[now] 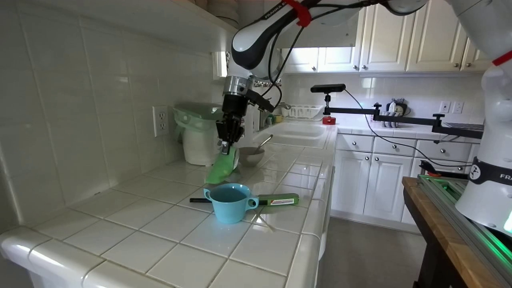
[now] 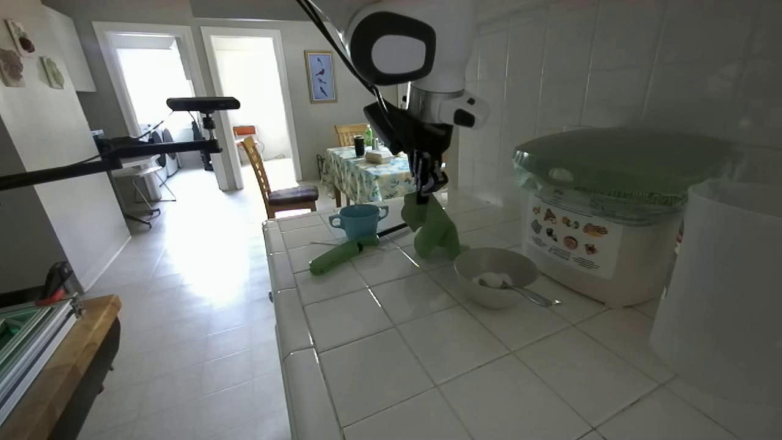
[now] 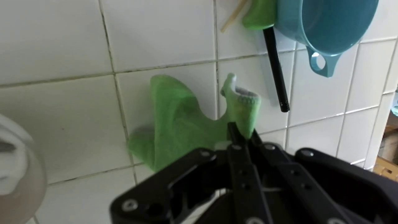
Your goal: Use the green cloth to wipe the surface
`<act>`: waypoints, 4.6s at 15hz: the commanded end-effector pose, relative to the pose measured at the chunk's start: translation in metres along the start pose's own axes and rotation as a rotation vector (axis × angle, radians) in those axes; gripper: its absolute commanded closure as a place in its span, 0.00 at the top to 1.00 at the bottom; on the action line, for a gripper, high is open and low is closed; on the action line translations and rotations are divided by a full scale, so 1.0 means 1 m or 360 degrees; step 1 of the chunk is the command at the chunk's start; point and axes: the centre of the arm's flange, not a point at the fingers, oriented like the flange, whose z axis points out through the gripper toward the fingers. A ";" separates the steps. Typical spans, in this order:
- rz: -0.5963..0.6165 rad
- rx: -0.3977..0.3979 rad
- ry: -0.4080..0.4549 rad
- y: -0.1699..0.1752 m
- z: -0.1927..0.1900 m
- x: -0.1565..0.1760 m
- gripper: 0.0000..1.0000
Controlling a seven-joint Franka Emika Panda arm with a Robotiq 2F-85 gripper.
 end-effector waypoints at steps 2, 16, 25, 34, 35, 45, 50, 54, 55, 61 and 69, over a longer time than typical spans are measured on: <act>-0.0018 -0.0038 0.0028 -0.004 0.010 0.015 0.01; -0.0217 -0.0158 -0.0069 -0.018 0.088 0.093 0.01; -0.0465 -0.0130 -0.0071 -0.078 0.094 0.113 0.01; -0.0307 -0.0145 -0.0180 -0.042 0.089 0.067 0.01; -0.0266 -0.0166 -0.0180 -0.029 0.085 0.069 0.01; -0.0334 -0.0191 -0.0265 -0.041 0.098 0.080 0.01; -0.0519 -0.0233 -0.0296 -0.099 0.112 0.075 0.01; -0.0503 -0.0307 -0.0302 -0.091 0.105 0.058 0.01; -0.0477 -0.0331 -0.0303 -0.083 0.101 0.055 0.01; -0.0350 -0.0412 -0.0429 -0.037 0.084 0.025 0.01; -0.0314 -0.0403 -0.0529 -0.031 0.101 0.053 0.01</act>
